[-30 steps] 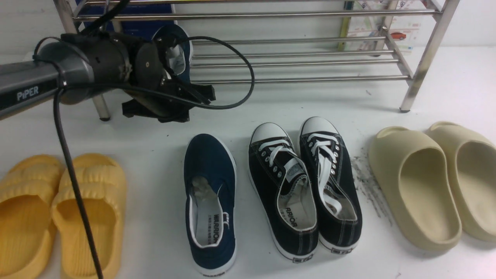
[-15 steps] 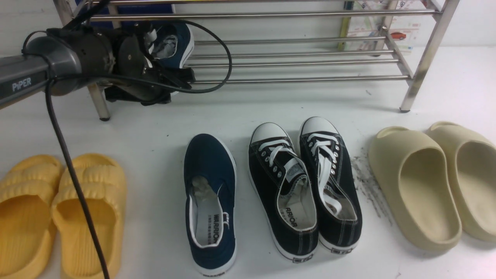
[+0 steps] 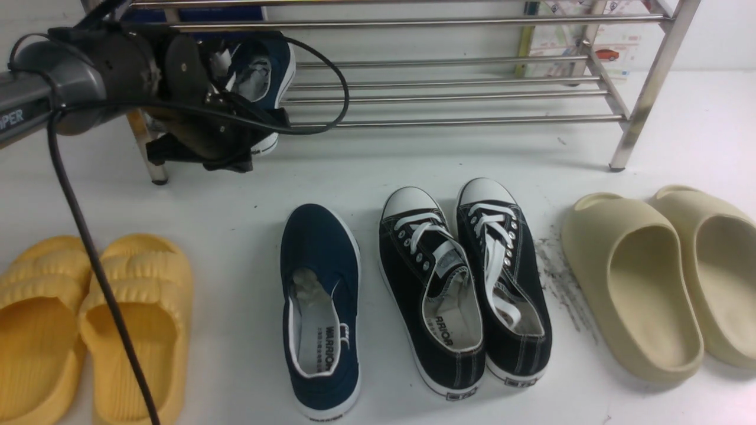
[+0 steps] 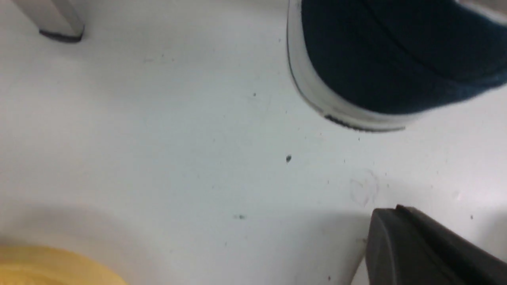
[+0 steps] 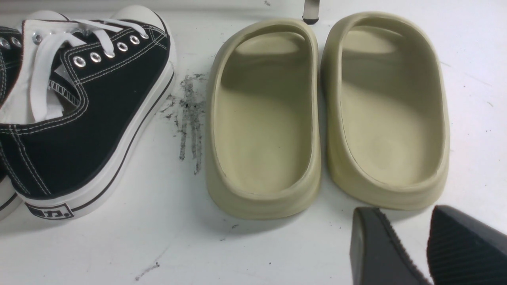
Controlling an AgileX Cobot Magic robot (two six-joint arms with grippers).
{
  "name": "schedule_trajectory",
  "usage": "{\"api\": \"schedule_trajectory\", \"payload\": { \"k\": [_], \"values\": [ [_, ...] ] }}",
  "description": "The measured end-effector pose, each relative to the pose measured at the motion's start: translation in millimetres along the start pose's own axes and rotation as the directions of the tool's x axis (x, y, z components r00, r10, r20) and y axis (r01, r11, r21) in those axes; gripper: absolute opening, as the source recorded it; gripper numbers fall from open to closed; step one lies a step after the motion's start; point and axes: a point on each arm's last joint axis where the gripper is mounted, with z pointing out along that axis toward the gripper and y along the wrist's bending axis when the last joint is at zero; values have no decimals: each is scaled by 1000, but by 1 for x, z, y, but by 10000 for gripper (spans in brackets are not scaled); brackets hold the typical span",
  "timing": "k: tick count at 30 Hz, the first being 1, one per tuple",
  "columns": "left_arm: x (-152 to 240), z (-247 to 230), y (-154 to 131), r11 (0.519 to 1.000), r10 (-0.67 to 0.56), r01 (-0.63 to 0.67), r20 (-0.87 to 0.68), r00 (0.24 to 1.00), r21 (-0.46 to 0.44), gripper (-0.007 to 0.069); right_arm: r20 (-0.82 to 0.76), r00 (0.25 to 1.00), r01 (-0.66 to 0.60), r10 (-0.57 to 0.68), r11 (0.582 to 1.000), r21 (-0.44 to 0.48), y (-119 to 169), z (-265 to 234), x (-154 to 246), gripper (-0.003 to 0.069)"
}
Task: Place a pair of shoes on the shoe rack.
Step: Use the left arm to put a shoe into the shoe rack, then use the left arm to grab the shoe closest to it
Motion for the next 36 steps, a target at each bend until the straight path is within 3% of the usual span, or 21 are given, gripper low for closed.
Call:
{"api": "schedule_trajectory", "payload": {
  "k": [8, 13, 17, 20, 22, 29, 32, 36],
  "values": [
    [38, -72, -17, 994, 100, -98, -55, 993, 50, -13, 0, 1000, 0, 0, 1000, 0, 0, 0, 0, 239],
    [111, -104, -30, 991, 121, -107, -184, 975, 81, -13, 0, 1000, 0, 0, 1000, 0, 0, 0, 0, 239],
    [141, -98, -30, 991, 132, -117, -253, 959, 72, 3, 0, 1000, 0, 0, 1000, 0, 0, 0, 0, 239],
    [147, -89, -31, 992, 126, -111, -276, 953, 68, 60, 0, 1000, 0, 0, 1000, 0, 0, 0, 0, 239],
    [149, -78, -31, 994, 109, -98, -299, 948, 52, 151, 0, 1000, 0, 0, 1000, 0, 0, 0, 0, 239],
    [159, -36, -33, 997, 62, -71, -370, 927, -11, 357, 0, 1000, 0, 0, 1000, 0, 0, 0, 0, 239],
    [162, -23, -33, 997, 56, -73, -394, 918, -27, 368, 0, 1000, 0, 0, 1000, 0, 0, 0, 0, 239],
    [169, -6, -32, 996, 45, -75, -429, 902, -52, 292, 0, 1000, 0, 0, 1000, 0, 0, 0, 0, 239]
  ]
}}
